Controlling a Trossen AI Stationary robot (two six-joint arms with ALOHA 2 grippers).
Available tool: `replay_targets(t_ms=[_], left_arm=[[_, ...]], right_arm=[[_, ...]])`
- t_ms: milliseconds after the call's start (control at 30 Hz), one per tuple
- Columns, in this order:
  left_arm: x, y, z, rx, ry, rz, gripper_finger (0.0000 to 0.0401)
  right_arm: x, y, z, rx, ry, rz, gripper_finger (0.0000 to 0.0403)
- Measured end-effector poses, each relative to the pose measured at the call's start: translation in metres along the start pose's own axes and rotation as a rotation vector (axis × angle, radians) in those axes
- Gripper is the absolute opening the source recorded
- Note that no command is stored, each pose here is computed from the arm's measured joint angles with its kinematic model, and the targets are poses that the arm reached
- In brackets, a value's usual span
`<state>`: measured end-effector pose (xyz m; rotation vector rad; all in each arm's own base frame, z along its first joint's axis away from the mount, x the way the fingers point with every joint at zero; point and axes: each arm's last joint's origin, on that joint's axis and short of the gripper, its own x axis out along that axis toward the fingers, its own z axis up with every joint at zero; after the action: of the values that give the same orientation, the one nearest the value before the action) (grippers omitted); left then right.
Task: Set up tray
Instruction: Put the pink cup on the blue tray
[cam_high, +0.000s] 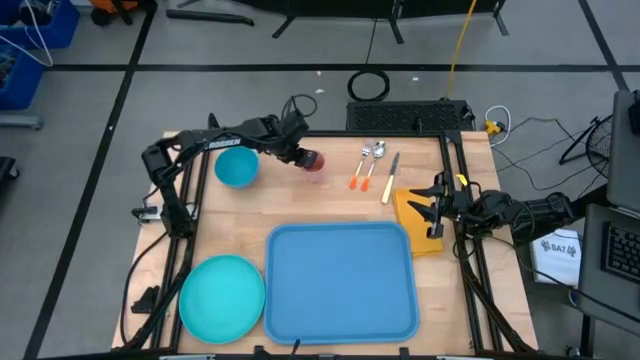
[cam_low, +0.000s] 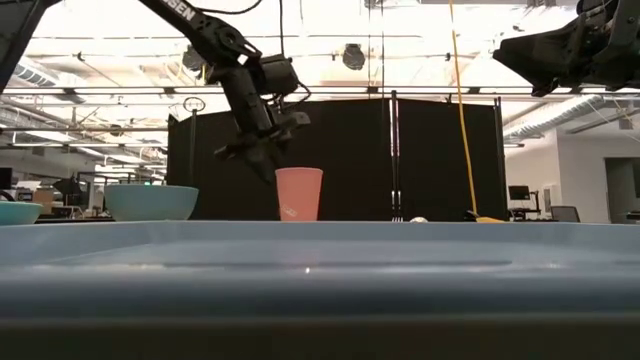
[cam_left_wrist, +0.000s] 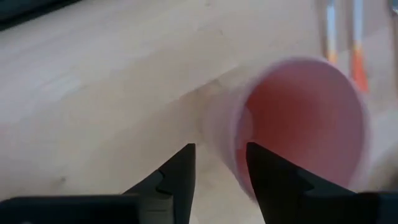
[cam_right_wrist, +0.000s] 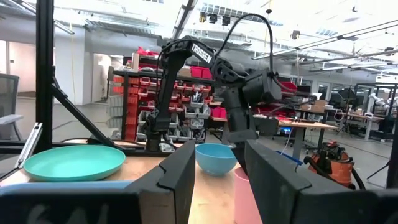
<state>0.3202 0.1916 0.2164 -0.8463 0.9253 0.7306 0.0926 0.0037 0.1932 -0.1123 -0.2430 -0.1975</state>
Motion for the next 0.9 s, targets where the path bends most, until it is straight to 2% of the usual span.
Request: replay_targets(t_ms=[100, 167, 300, 433, 567, 667, 767, 900], left_arm=[[0.0, 0.001, 0.001, -0.015, -0.001, 0.004, 0.0129], [-0.001, 0.0, 0.001, 0.0, -0.01, -0.002, 0.0106], [0.0, -0.002, 0.0, 0.043, -0.01, -0.006, 0.0019], [-0.001, -0.008, -0.001, 0.089, -0.027, -0.024, 0.0007], [-0.026, -0.023, -0.009, 0.166, -0.059, -0.088, 0.0005], [-0.056, -0.037, -0.026, 0.228, -0.054, -0.126, 0.0005], [-0.088, -0.052, -0.057, 0.277, -0.011, -0.126, 0.0005], [-0.118, -0.069, -0.107, 0.301, 0.036, -0.031, 0.0005]], right_arm=[[0.0, 0.0, 0.0, 0.0, 0.0, 0.0, 0.013], [0.0, 0.0, 0.0, 0.0, -0.001, 0.0, 0.013], [0.0, 0.0, 0.0, -0.008, -0.001, 0.0, 0.013], [0.0, 0.0, 0.0, -0.008, -0.001, 0.0, 0.013], [0.0, 0.0, 0.0, -0.008, 0.001, 0.0, 0.013], [0.0, 0.0, 0.0, -0.008, 0.002, 0.0, 0.013], [0.0, 0.0, 0.0, -0.008, 0.002, -0.001, 0.013], [0.0, 0.0, 0.0, -0.009, 0.004, -0.001, 0.013]])
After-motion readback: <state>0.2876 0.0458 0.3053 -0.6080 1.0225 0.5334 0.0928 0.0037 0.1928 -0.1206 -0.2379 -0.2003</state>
